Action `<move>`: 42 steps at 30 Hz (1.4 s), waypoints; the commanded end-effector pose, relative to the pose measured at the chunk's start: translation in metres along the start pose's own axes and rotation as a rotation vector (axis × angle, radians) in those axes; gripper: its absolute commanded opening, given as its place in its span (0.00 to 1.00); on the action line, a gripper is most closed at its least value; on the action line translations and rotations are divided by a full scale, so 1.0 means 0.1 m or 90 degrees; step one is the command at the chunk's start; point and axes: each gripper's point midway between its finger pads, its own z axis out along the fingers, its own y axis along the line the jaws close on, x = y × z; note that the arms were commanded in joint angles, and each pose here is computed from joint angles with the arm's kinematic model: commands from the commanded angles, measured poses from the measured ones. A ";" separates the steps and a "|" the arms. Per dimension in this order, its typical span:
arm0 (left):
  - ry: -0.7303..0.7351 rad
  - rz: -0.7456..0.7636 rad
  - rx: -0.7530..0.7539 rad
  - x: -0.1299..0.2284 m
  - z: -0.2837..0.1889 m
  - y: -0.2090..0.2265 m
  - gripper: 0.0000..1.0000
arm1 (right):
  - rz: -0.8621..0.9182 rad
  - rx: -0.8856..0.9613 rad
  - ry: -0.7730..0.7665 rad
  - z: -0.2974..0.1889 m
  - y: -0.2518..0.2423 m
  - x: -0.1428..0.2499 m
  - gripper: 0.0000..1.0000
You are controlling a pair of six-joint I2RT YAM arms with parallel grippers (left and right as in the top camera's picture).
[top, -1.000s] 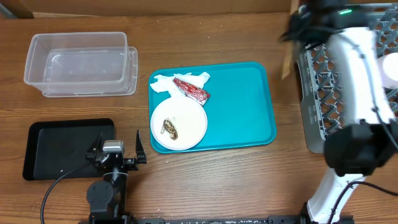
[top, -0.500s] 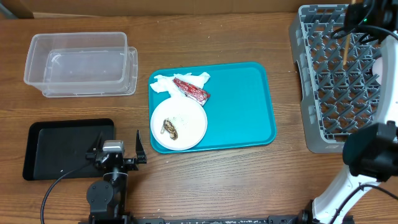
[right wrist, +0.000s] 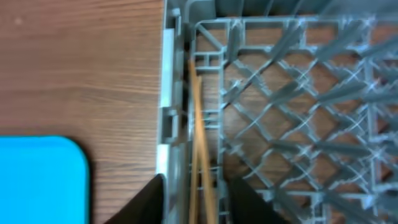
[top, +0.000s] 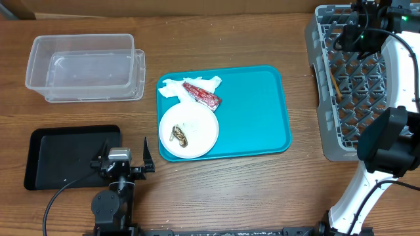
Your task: Sort waste into correct bins and load items into the dishwasher
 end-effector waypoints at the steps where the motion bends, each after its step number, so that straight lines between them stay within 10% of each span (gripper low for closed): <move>1: -0.004 0.010 -0.001 0.00 0.00 0.00 1.00 | 0.015 -0.064 -0.023 -0.19 0.22 -0.07 0.54; 19: -0.004 0.010 0.000 0.00 0.00 0.00 1.00 | 0.198 -0.199 0.081 -1.59 0.88 0.51 0.64; 20: -0.004 0.010 0.000 0.00 0.00 0.00 1.00 | 0.220 -0.192 0.085 -1.61 0.81 0.54 0.70; 21: -0.004 0.010 -0.001 0.00 0.00 0.00 1.00 | 0.242 -0.185 0.086 -1.63 0.71 0.57 1.00; 30: -0.004 0.010 0.000 0.00 0.00 0.00 1.00 | 0.538 -0.115 0.095 -1.91 -0.26 0.98 1.00; 42: -0.004 0.010 0.000 0.00 0.00 0.00 1.00 | 0.549 -0.104 0.076 -1.92 -0.40 0.98 1.00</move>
